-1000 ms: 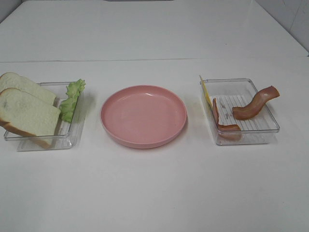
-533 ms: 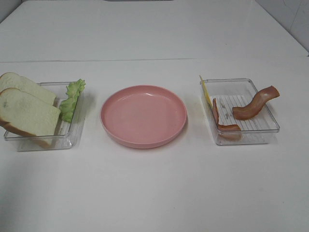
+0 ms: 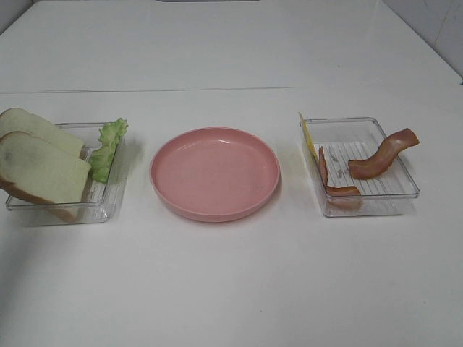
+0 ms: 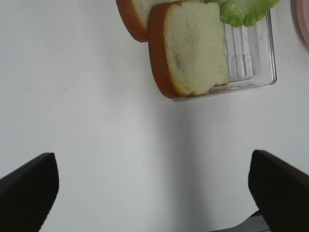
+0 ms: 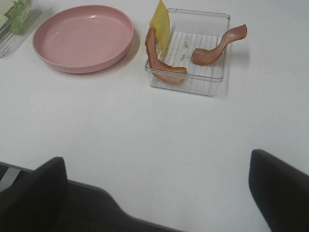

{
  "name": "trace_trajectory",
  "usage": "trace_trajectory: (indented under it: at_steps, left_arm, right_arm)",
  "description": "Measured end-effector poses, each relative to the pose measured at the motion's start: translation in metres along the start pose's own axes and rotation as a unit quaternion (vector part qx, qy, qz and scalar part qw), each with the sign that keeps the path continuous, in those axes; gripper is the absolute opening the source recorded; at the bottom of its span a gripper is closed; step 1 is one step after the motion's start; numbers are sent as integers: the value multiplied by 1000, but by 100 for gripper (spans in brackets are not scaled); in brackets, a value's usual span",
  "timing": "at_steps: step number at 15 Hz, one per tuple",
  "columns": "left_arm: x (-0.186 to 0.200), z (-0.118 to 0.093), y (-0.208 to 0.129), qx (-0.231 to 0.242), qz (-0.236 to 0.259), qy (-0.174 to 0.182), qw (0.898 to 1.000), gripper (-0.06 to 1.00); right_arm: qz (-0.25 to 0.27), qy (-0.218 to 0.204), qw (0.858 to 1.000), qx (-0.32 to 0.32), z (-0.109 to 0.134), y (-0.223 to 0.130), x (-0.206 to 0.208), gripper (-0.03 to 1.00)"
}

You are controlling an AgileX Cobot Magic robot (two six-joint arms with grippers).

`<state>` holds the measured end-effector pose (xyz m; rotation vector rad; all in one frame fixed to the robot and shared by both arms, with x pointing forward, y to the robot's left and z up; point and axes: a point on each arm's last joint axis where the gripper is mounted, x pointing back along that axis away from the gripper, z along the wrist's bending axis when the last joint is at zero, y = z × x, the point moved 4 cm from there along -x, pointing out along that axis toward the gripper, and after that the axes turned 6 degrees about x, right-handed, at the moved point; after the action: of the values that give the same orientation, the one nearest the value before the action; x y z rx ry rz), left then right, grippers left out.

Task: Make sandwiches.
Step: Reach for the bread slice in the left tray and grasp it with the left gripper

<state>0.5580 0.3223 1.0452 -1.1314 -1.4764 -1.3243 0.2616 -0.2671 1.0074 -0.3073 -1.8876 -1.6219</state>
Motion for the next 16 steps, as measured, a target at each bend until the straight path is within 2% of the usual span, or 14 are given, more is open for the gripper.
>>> trace_trajectory:
  at_steps: [1,3,5,8,10,11,16]
  left_arm:
    - [-34,1,20,-15,34,-22,999,99]
    - [-55,0,31,-22,51,-41,998,99]
    - [-84,-3,35,-25,81,-68,994,99]
    - [-112,-1,34,-28,114,-81,990,99]
    - [-127,-4,33,-34,125,-101,986,99]
    - [-138,-8,35,-38,123,-123,984,99]
    - [-150,-15,37,-35,123,-158,979,97]
  right_arm:
    - [0,0,1000,0,0,0,0,98]
    - [0,0,1000,0,0,0,0,98]
    - [0,0,1000,0,0,0,0,98]
    - [0,0,1000,0,0,0,0,98]
    - [0,0,1000,0,0,0,0,98]
    - [0,0,1000,0,0,0,0,98]
    - [0,0,1000,0,0,0,0,98]
